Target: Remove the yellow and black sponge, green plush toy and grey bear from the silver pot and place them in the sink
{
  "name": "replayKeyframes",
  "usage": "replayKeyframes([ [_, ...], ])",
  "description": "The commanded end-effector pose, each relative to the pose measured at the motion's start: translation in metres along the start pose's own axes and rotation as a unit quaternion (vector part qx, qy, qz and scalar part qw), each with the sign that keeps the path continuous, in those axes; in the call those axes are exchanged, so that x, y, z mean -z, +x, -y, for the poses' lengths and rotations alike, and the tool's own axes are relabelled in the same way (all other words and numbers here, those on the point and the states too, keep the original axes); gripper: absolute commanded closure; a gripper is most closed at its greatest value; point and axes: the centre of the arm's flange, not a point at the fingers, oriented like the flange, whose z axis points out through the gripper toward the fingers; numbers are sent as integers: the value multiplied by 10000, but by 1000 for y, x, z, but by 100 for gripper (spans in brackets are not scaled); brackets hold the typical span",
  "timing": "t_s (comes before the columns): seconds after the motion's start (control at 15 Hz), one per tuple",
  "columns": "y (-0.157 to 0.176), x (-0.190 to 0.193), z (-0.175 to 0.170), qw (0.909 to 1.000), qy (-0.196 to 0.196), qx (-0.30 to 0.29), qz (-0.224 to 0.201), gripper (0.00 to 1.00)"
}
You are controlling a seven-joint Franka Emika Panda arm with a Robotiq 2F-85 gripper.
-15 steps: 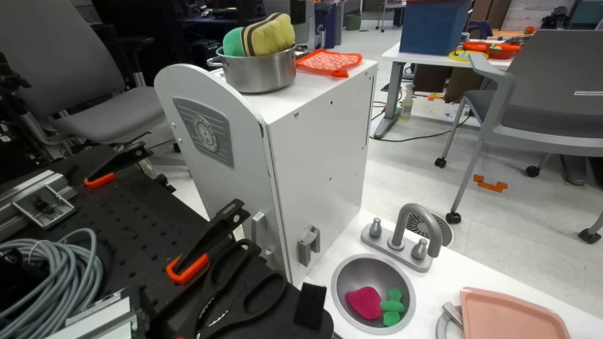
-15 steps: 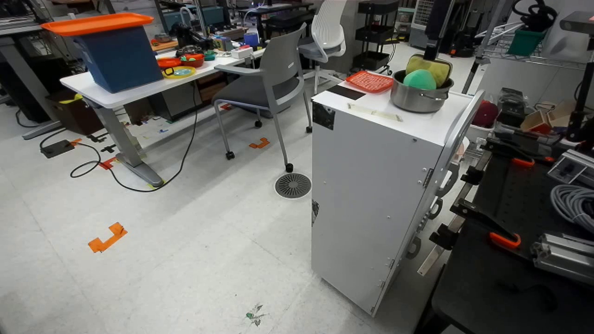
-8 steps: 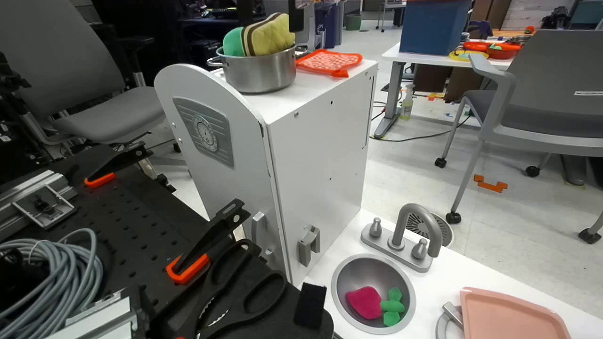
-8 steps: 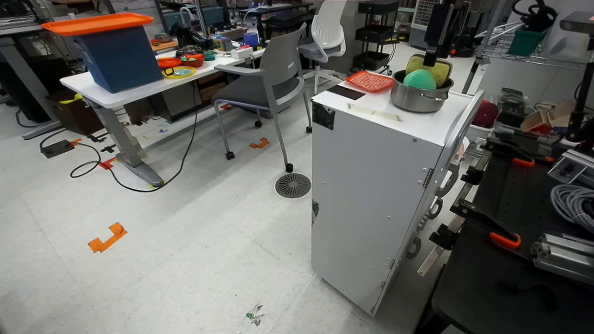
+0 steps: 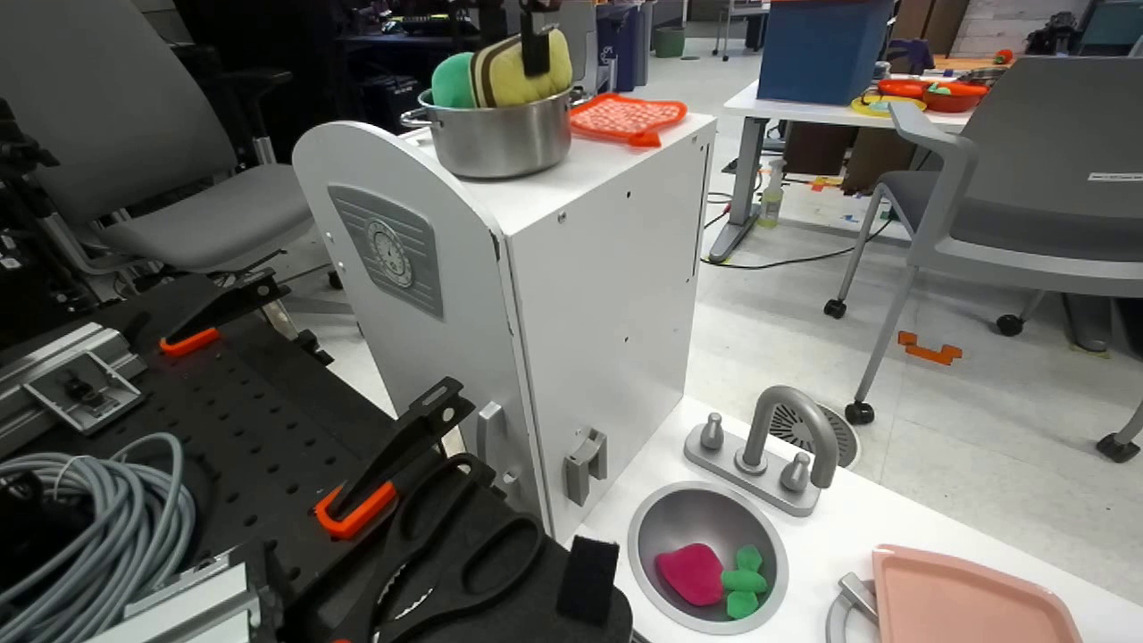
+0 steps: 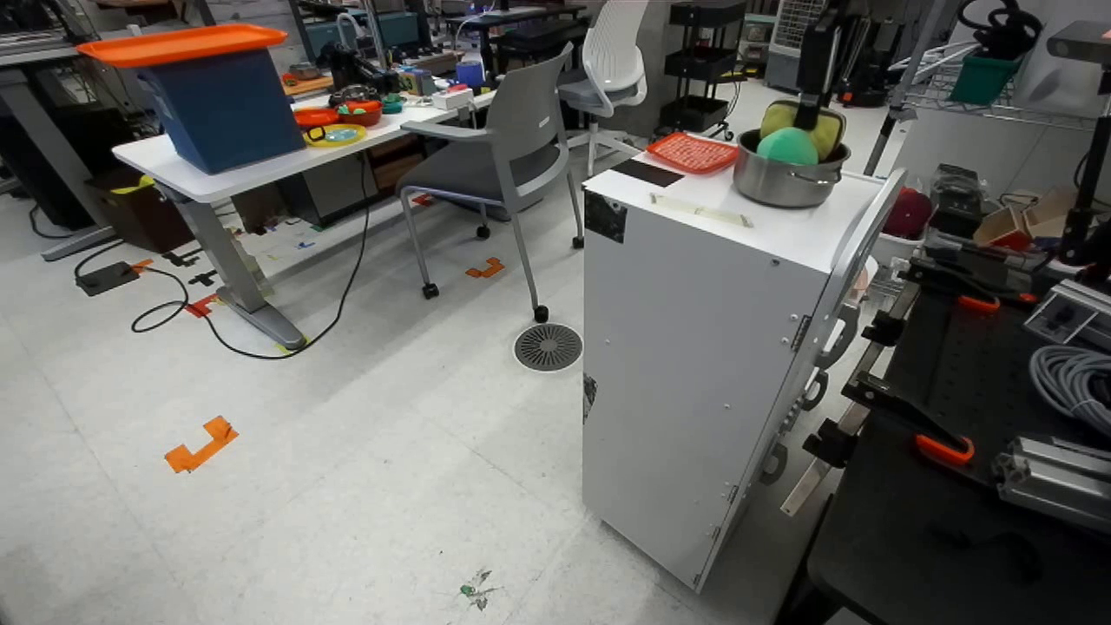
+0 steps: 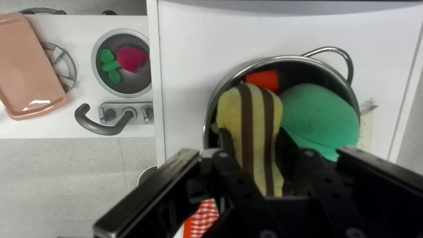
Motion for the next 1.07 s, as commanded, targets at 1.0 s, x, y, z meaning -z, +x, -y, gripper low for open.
replayKeyframes([
  [1.0, 0, 39, -18, 9989, -66, 45, -451, 97],
])
